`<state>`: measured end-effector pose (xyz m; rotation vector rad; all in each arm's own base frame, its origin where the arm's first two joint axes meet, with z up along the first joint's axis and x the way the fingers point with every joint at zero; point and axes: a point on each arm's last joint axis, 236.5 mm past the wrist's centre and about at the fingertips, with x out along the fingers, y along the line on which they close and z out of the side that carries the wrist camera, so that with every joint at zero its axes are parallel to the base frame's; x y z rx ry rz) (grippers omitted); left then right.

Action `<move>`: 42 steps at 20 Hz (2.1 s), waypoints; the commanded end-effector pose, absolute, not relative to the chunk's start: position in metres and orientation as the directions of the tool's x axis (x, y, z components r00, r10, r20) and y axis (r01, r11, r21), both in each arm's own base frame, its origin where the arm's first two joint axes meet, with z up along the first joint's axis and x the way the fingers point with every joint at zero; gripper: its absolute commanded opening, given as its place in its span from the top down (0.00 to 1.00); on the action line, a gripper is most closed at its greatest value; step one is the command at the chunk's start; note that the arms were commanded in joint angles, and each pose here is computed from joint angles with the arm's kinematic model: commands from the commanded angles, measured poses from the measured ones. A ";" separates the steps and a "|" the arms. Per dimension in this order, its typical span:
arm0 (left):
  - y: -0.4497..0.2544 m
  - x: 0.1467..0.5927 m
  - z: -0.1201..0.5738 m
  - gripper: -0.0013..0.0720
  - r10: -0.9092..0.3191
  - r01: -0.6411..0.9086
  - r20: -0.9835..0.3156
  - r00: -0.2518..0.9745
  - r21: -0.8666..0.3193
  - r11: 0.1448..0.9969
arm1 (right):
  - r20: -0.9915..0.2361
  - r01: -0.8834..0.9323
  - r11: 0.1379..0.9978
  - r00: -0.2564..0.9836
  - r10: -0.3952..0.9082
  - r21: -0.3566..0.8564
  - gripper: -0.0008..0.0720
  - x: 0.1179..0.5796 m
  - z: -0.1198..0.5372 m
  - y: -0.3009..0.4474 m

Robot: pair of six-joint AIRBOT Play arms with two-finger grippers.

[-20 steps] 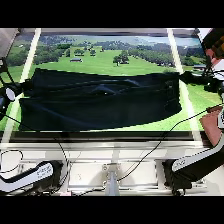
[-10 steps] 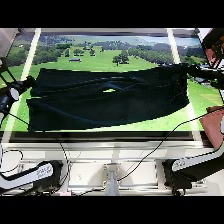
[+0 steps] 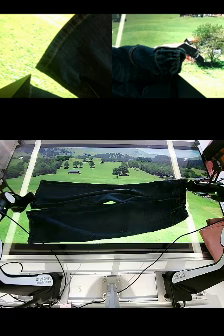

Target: Fold the clothes and pants, and hang the long-sleeved shirts on hangers.

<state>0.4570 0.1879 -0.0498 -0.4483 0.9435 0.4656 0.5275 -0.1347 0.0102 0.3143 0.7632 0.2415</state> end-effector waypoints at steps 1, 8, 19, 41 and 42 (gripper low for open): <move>0.201 0.454 -0.060 0.03 0.153 -0.594 -0.879 0.452 -0.169 0.787 | -0.647 -0.101 0.927 0.689 0.327 0.360 0.89 0.525 0.008 -0.134; 0.175 0.467 -0.100 0.27 0.007 -0.535 -0.885 0.466 -0.276 0.798 | -0.647 -0.083 0.922 0.688 0.327 0.378 0.90 0.525 0.008 -0.134; 0.217 0.551 -0.024 0.95 0.255 -0.472 -0.584 0.771 -0.253 0.844 | -0.647 0.075 0.910 0.727 0.231 0.409 0.90 0.534 0.008 -0.157; 0.184 0.543 -0.056 0.03 0.163 -0.414 -0.688 0.707 -0.216 0.884 | -0.442 0.343 0.889 0.877 -0.188 0.302 0.28 0.611 0.023 -0.196; 0.182 0.541 -0.057 0.02 0.155 -0.413 -0.698 0.699 -0.217 0.884 | -0.444 0.342 0.890 0.877 -0.185 0.303 0.28 0.610 0.024 -0.196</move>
